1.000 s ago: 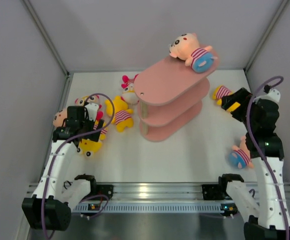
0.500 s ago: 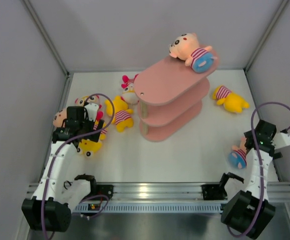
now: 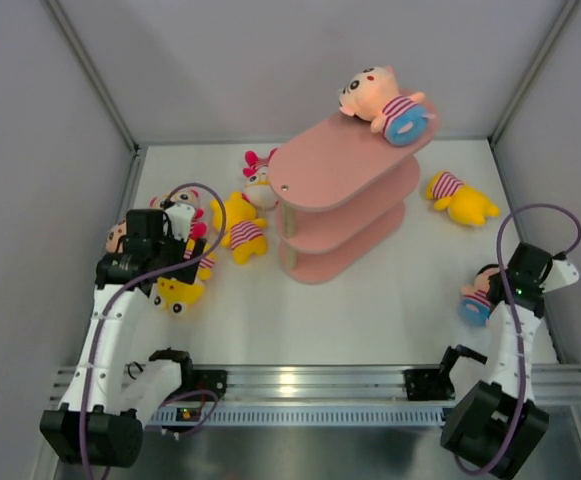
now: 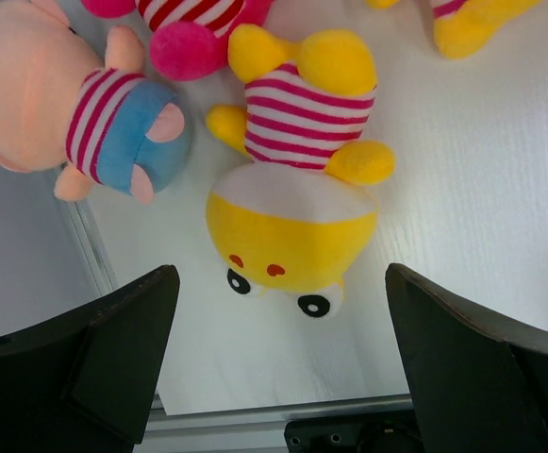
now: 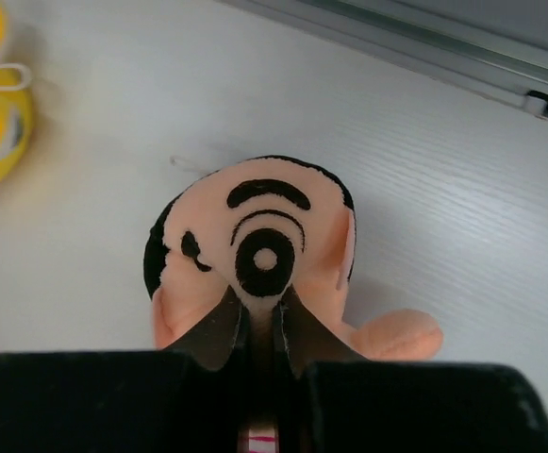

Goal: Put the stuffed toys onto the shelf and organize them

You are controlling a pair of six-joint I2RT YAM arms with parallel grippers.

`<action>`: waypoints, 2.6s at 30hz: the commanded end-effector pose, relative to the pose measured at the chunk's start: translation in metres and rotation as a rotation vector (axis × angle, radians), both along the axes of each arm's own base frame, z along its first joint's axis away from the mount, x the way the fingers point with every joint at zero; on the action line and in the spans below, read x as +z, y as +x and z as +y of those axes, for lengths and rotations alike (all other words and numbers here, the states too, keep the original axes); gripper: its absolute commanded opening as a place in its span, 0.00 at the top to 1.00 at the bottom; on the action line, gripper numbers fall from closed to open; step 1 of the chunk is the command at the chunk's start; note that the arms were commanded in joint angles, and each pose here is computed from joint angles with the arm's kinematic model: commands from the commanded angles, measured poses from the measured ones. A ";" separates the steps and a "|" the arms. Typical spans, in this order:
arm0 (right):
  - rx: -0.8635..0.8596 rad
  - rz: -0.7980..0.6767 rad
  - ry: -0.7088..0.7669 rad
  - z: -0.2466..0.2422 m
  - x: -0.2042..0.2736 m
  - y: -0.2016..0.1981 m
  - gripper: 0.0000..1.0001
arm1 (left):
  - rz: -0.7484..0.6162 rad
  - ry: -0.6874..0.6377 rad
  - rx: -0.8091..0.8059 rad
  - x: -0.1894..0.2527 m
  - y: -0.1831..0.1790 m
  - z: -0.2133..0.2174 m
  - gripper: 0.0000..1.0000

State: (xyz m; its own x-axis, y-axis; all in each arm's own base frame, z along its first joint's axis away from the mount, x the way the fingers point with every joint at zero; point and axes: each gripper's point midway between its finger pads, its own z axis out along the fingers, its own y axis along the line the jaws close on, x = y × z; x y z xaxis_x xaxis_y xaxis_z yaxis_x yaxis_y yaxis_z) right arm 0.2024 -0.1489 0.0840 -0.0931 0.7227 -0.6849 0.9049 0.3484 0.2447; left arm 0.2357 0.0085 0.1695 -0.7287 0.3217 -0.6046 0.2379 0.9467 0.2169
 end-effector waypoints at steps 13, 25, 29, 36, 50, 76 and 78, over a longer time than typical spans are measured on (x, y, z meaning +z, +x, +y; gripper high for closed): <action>0.810 -0.775 -0.323 0.139 0.327 0.007 1.00 | -0.327 -0.308 -0.333 0.186 -0.028 -0.075 0.03; 1.423 -1.190 -0.339 0.263 0.499 -0.069 1.00 | -0.367 -0.445 -0.476 0.217 -0.048 -0.106 0.01; 1.470 -1.275 -0.298 0.267 0.525 -0.066 1.00 | -0.405 -0.453 -0.493 0.230 -0.054 -0.109 0.01; 1.537 -1.417 -0.258 0.267 0.579 -0.057 1.00 | -0.417 -0.457 -0.481 0.243 -0.046 -0.108 0.01; 1.478 -1.122 -0.067 0.338 0.537 0.065 1.00 | -0.369 -0.449 -0.469 0.231 -0.029 -0.107 0.01; 1.302 -0.451 -0.334 0.385 0.383 0.180 0.91 | -0.279 -0.400 -0.462 0.188 -0.024 -0.100 0.01; 1.321 -0.429 -0.334 0.390 0.374 0.184 0.91 | -0.275 -0.398 -0.460 0.186 -0.024 -0.100 0.01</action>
State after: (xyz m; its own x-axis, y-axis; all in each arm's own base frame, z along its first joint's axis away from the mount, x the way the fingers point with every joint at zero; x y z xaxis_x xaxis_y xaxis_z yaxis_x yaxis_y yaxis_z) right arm 0.3843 0.2449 0.4655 -0.3020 0.1342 -0.9438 -0.2691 0.9378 0.2194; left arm 0.2114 -0.0927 0.3546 -0.3893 0.2625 -0.8829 0.6179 0.7853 -0.0390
